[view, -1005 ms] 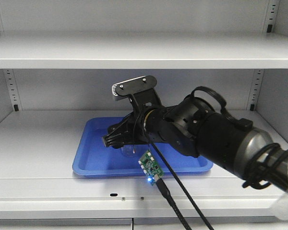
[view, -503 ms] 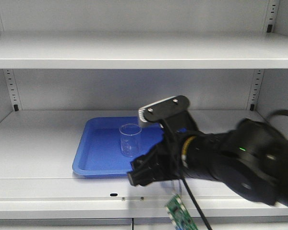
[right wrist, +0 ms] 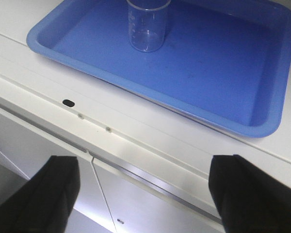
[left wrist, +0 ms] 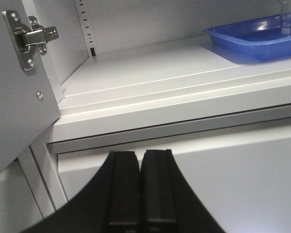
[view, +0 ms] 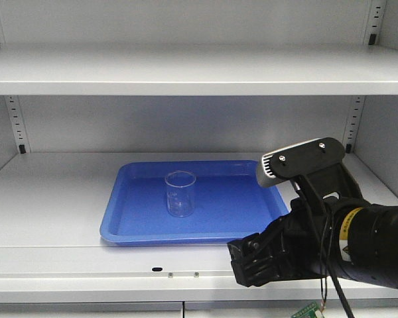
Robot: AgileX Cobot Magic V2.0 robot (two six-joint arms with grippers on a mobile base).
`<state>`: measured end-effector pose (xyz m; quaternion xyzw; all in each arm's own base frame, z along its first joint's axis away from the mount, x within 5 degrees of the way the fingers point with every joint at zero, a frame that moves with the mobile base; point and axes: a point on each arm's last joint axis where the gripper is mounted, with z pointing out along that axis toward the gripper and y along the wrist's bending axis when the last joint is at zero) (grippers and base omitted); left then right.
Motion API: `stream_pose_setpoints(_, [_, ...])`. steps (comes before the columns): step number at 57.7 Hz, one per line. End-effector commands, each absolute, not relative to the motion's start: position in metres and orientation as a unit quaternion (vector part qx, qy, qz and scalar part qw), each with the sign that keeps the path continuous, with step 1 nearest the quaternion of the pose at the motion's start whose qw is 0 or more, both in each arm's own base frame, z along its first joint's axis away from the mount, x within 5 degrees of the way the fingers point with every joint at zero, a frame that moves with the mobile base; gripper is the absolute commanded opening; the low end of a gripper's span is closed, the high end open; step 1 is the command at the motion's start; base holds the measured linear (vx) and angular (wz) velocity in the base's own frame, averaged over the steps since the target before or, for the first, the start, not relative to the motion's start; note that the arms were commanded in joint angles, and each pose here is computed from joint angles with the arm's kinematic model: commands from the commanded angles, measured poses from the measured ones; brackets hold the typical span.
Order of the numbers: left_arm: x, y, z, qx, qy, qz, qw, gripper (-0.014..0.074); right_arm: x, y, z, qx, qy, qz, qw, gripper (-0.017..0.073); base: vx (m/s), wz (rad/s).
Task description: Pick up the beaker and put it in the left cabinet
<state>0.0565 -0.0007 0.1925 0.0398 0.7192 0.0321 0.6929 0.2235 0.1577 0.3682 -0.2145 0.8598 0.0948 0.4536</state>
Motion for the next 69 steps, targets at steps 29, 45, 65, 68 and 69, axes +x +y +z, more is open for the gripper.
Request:
stream_pose_setpoints(29, [0.055, -0.001, 0.207, 0.036, 0.68, 0.031, 0.732, -0.0006, 0.231, 0.101, 0.399, -0.112, 0.835, 0.096, 0.53, 0.0491, 0.0, 0.0])
stream_pose_setpoints(45, [0.055, -0.001, 0.207, 0.036, 0.68, 0.031, 0.732, -0.0006, 0.189, 0.024, 0.37, 0.002, 0.811, 0.048, 0.584, 0.0251, 0.0, 0.0])
stream_pose_setpoints(65, [0.055, -0.001, 0.207, 0.036, 0.68, 0.031, 0.732, -0.0006, 0.121, -0.006, 0.314, 0.052, 0.786, -0.003, 0.615, -0.001, 0.0, 0.0])
stream_pose_setpoints(68, [0.055, -0.001, 0.207, 0.036, 0.68, 0.031, 0.732, -0.0006, 0.116, -0.005, 0.303, 0.037, 0.785, -0.008, 0.619, -0.001, 0.0, 0.0])
stream_pose_setpoints(69, [0.055, -0.001, 0.207, 0.036, 0.68, 0.031, 0.732, -0.0006, 0.114, -0.005, 0.297, 0.03, 0.785, -0.011, 0.618, -0.0009, 0.0, 0.0])
